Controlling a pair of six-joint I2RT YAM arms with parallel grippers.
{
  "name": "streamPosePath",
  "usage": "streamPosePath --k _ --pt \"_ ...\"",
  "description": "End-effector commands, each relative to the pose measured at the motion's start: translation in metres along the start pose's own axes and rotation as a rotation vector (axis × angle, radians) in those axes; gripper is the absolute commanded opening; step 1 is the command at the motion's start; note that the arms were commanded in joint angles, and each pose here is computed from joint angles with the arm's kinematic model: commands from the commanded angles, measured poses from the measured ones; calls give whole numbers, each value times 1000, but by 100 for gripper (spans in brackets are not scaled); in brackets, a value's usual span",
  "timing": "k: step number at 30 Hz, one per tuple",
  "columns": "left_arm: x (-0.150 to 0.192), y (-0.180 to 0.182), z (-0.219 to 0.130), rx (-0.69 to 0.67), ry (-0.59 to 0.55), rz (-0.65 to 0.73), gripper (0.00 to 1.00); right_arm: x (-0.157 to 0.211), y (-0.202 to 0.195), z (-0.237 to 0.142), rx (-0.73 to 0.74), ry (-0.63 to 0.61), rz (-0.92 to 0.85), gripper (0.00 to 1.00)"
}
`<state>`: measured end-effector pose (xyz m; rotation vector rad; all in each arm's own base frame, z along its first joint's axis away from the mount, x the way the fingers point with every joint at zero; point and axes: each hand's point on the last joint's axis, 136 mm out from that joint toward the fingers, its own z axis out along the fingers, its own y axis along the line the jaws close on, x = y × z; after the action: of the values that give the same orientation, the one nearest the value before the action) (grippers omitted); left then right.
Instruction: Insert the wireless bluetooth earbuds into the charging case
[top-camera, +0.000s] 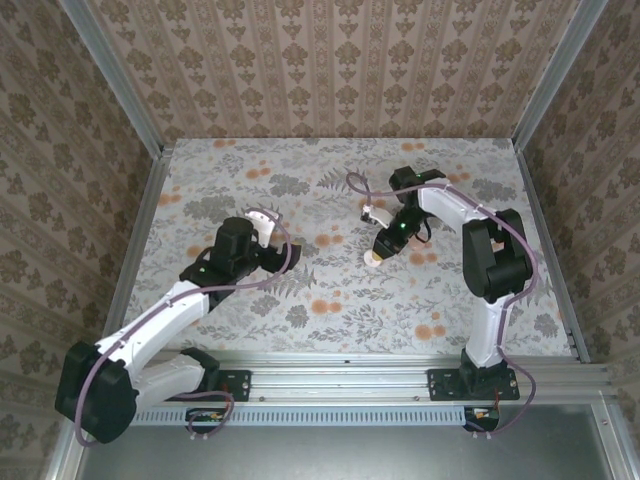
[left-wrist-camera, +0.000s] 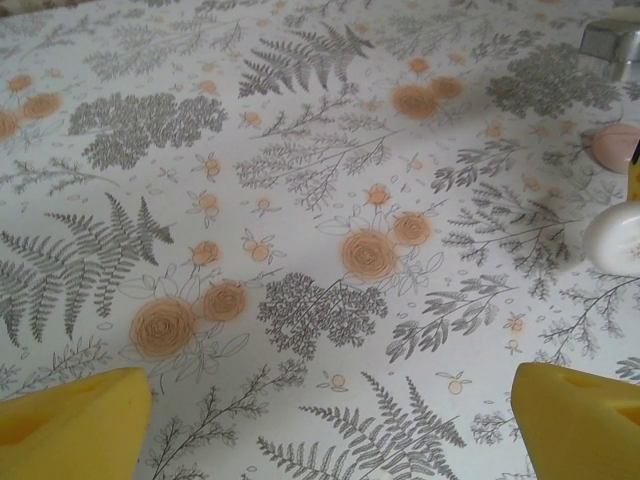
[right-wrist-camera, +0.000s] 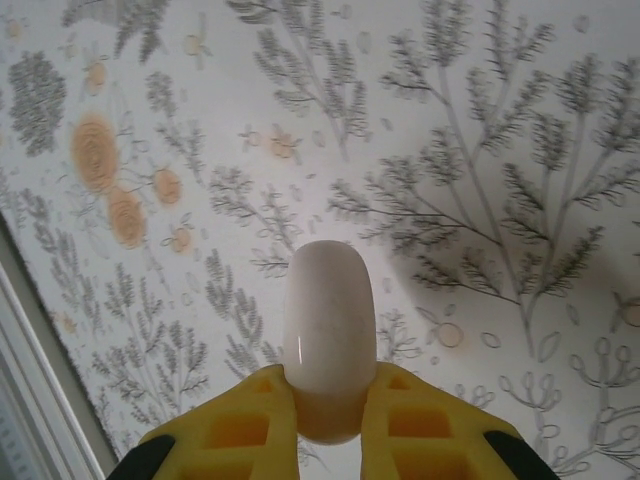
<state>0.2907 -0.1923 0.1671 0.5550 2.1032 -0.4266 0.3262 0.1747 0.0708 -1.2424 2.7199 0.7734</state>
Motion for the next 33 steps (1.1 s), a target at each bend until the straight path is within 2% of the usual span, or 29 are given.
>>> streamPosePath --k 1,3,7,12,15,16,19,20,21,22,24,27,31,33 --pt "-10 10 0 -16 0 -53 94 4 -14 1 8 33 60 16" --pt "-8 25 1 -56 9 -99 94 5 -21 3 12 41 68 18" --pt "-3 66 -3 -162 27 -195 94 3 -38 1 33 29 93 31" --pt "1 120 -16 -315 39 -273 95 -8 -54 -27 132 -42 79 43" --pt "1 151 -26 -422 40 -277 96 -17 -62 -65 225 -141 72 46" --pt "-2 161 -31 -465 32 -267 99 -20 -64 -82 262 -193 77 47" --pt "-8 187 -43 -582 -2 -236 100 -23 -69 -126 399 -429 116 55" --pt "-7 193 -44 -613 -16 -226 100 -22 -72 -138 460 -538 137 59" --pt "-3 197 -44 -628 -27 -216 100 -19 -75 -145 513 -626 153 93" --pt "4 202 -41 -640 -32 -211 100 -12 -78 -149 571 -709 166 100" --pt "21 207 -34 -657 -28 -204 100 7 -85 -155 679 -828 238 100" --pt "40 215 -22 -676 -78 -176 100 38 -96 -144 781 -882 312 100" --pt "41 218 -11 -677 -188 -133 100 66 -106 -138 878 -1001 375 100" --pt "34 211 -6 -698 -229 -24 100 72 -110 -137 907 -1056 390 100"
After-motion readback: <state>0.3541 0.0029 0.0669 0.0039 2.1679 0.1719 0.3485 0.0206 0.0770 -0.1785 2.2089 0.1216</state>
